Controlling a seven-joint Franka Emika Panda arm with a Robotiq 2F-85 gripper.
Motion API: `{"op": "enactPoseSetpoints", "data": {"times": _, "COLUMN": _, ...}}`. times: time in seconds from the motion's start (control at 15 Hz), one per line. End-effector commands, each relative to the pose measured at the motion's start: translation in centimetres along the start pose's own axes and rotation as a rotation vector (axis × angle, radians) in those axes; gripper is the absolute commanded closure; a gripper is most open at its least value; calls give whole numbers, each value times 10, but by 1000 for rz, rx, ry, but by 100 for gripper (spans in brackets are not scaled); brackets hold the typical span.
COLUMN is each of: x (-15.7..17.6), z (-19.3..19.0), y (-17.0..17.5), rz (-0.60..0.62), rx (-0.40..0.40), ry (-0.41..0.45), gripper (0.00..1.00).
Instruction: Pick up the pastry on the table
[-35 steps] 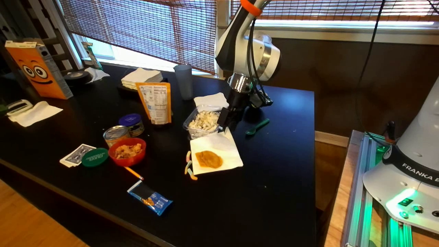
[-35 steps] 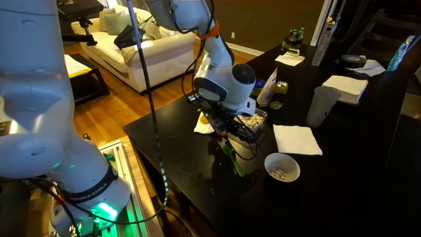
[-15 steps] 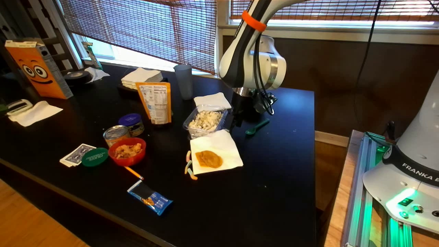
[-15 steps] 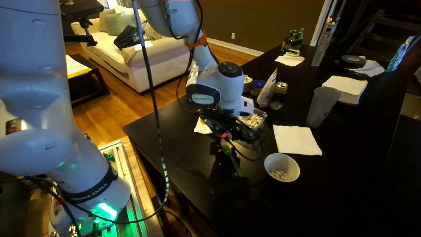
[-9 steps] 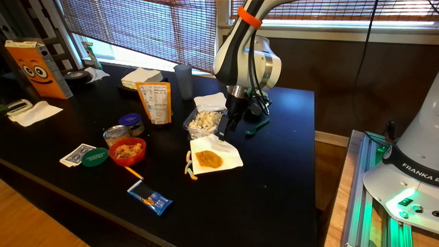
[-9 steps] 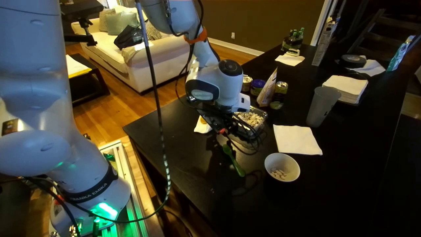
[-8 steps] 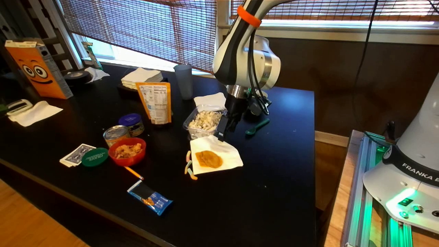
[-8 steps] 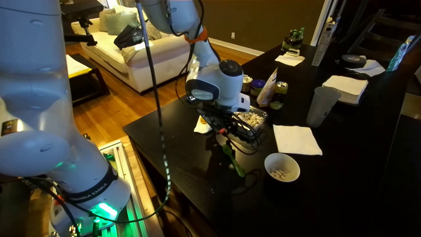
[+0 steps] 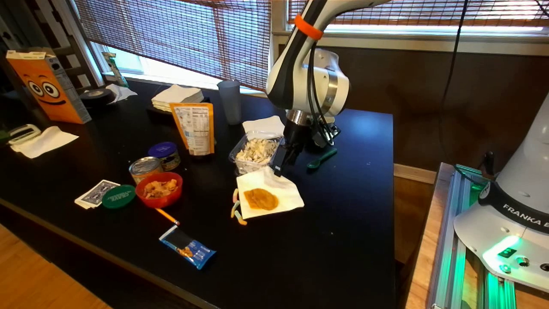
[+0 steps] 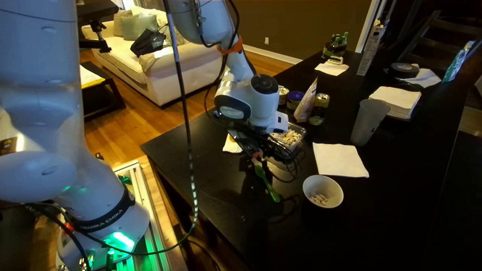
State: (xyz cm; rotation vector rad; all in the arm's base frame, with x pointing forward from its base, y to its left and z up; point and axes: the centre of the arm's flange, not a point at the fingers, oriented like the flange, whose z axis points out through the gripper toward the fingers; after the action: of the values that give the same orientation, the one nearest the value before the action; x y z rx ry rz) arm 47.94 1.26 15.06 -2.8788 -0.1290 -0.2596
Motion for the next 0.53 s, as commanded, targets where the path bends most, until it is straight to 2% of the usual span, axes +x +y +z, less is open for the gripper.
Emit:
{"op": "enactPoseSetpoints", "data": {"times": 0.0, "x": 2, "z": 0, "y": 6, "rz": -1, "rx": -40, "ry": 45, "gripper": 0}}
{"op": "enactPoseSetpoints", "data": {"times": 0.47, "x": 3, "z": -15, "y": 17, "rz": 1, "rx": -98, "ry": 64, "gripper": 0}}
